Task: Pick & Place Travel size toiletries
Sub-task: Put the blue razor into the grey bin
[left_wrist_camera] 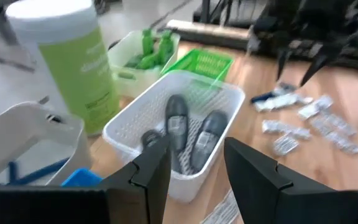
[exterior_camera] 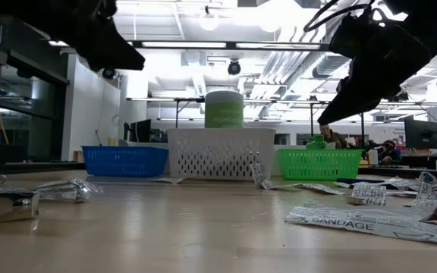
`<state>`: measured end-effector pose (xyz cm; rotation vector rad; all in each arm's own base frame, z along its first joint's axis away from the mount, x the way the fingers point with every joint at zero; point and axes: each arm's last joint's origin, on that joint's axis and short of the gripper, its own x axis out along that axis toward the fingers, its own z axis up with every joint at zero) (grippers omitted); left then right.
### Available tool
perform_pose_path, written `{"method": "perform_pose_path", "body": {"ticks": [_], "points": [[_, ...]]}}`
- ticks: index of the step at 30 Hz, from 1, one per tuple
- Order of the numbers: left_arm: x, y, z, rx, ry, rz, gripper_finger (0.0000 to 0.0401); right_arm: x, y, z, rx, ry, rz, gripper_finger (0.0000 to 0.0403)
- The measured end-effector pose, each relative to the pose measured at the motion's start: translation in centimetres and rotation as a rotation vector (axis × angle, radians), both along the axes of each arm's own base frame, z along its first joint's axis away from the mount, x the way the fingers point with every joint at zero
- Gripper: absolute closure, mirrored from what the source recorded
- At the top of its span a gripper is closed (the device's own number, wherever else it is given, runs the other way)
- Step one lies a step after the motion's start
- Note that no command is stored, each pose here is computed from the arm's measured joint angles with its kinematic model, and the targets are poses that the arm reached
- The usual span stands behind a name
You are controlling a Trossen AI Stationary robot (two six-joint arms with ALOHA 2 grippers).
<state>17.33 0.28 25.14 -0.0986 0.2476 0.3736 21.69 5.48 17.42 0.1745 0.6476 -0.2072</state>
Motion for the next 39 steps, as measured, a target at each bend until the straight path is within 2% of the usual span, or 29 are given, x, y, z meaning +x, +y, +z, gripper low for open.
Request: {"method": "perform_pose_path", "body": {"ticks": [8, 14, 19, 25, 30, 39], "points": [[-1.2, -0.1, -1.5, 0.004, -0.106, -0.011, 0.0254, 0.0, 0.0, -0.1, 0.027, 0.005, -0.013, 0.0234], [-2.1, -0.1, -2.7, -0.009, -0.150, -0.030, 0.0254, -0.2, 0.2, -0.2, 0.087, 0.031, 0.013, 0.0234], [-2.3, -0.3, -4.1, -0.020, -0.198, -0.095, 0.0254, -0.8, 0.0, -0.9, 0.050, 0.129, 0.019, 0.0234], [-2.5, -0.3, -5.1, -0.026, -0.229, -0.116, 0.0254, -1.5, -0.7, -1.4, 0.010, 0.165, -0.181, 0.0234], [-2.5, -0.3, -4.7, -0.009, -0.266, -0.119, 0.0254, -2.0, -0.9, -1.7, 0.063, 0.168, -0.329, 0.0234], [-2.5, -0.3, -4.7, -0.006, -0.273, -0.120, 0.0254, -2.6, -0.6, -4.2, 0.129, 0.268, -0.441, 0.0234]]}}
